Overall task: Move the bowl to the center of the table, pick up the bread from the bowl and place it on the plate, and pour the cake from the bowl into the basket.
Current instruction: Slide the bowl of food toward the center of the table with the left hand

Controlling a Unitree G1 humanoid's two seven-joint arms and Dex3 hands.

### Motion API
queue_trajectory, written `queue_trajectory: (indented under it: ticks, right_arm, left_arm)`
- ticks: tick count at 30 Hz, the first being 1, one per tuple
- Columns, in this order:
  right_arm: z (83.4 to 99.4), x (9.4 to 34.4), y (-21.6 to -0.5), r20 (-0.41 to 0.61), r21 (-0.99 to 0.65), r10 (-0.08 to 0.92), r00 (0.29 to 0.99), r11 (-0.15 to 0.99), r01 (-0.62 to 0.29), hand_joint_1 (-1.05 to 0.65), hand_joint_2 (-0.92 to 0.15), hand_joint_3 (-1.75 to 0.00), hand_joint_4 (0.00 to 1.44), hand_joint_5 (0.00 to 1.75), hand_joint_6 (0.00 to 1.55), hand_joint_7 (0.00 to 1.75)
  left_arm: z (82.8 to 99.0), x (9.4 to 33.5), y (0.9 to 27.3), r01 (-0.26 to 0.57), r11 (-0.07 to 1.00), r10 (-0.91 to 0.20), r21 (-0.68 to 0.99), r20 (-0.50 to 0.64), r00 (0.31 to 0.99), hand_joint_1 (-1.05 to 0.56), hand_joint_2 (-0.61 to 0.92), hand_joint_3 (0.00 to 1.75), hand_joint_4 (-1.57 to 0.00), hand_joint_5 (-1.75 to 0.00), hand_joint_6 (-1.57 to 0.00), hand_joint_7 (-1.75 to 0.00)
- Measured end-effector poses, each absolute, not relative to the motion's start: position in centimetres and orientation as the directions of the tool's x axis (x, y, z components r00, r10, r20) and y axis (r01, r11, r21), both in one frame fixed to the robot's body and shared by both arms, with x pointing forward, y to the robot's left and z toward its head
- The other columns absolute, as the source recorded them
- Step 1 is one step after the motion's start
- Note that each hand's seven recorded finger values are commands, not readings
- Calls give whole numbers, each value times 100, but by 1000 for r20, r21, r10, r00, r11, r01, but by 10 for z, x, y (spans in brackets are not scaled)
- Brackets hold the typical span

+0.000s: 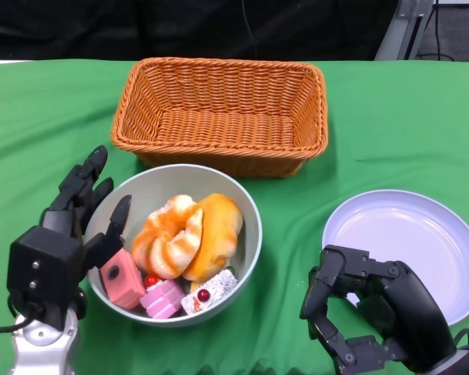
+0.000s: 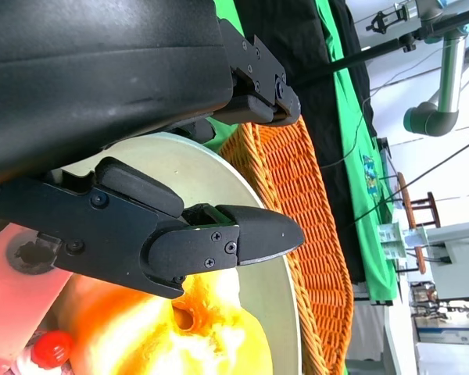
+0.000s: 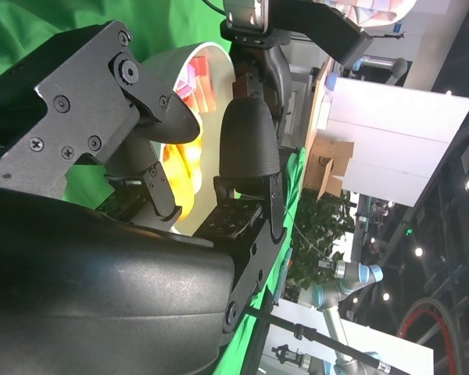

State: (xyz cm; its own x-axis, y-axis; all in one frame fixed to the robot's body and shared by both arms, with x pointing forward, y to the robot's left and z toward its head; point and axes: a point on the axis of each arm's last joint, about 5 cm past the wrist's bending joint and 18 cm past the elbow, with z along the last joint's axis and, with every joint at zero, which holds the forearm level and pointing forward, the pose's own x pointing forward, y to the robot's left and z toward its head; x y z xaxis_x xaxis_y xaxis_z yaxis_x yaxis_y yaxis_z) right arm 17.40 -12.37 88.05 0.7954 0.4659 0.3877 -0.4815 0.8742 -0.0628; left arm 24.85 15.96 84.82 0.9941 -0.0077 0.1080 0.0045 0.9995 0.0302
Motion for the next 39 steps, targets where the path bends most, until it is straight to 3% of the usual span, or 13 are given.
queue_trajectory:
  ticks: [4, 32, 39]
  right_arm:
    - [880, 174, -124, 388, -62, 467, 795, 873, -483, 2, -39, -129, 83, 167, 73, 140]
    - [880, 174, -123, 396, -66, 463, 793, 876, -478, 2, -39, -129, 85, 166, 74, 140]
    - [880, 174, -123, 397, -64, 461, 793, 876, -478, 3, -40, -130, 84, 167, 74, 139]
  left_arm:
    - [849, 248, 152, 19, 1000, -19, 2, 110, 994, -72, 92, 62, -25, 0, -16, 0]
    - [847, 242, 128, 245, 957, -219, -158, 164, 962, -70, 92, 54, -31, -2, -25, -2]
    - [848, 242, 133, 197, 973, -174, -116, 183, 968, -63, 92, 30, -46, -6, -37, -4]
